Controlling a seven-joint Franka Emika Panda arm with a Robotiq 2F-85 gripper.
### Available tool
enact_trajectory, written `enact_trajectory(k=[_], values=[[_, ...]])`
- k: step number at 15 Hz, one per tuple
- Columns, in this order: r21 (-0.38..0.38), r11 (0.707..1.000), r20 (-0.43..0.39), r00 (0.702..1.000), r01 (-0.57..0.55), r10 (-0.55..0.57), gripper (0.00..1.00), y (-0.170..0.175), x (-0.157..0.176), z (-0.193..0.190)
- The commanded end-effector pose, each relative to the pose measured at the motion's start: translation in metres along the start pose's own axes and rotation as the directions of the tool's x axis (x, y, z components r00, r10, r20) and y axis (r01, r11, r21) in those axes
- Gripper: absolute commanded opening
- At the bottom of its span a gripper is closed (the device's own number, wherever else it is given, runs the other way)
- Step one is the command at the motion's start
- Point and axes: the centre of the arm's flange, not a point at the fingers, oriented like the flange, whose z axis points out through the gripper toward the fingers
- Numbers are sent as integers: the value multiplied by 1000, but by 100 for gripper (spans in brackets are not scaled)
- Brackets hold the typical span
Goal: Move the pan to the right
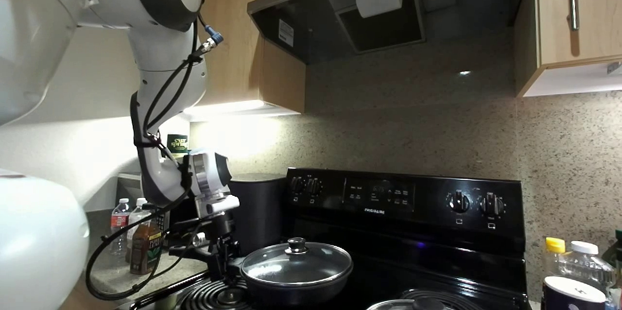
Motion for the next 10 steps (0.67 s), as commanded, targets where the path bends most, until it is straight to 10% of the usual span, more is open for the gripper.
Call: enact_trajectory(k=[1,10], values=[[10,999,2,999,34,-34,19,-1,-8,-4],[27,987,-42,986,-158,159,5,20,30,-13]])
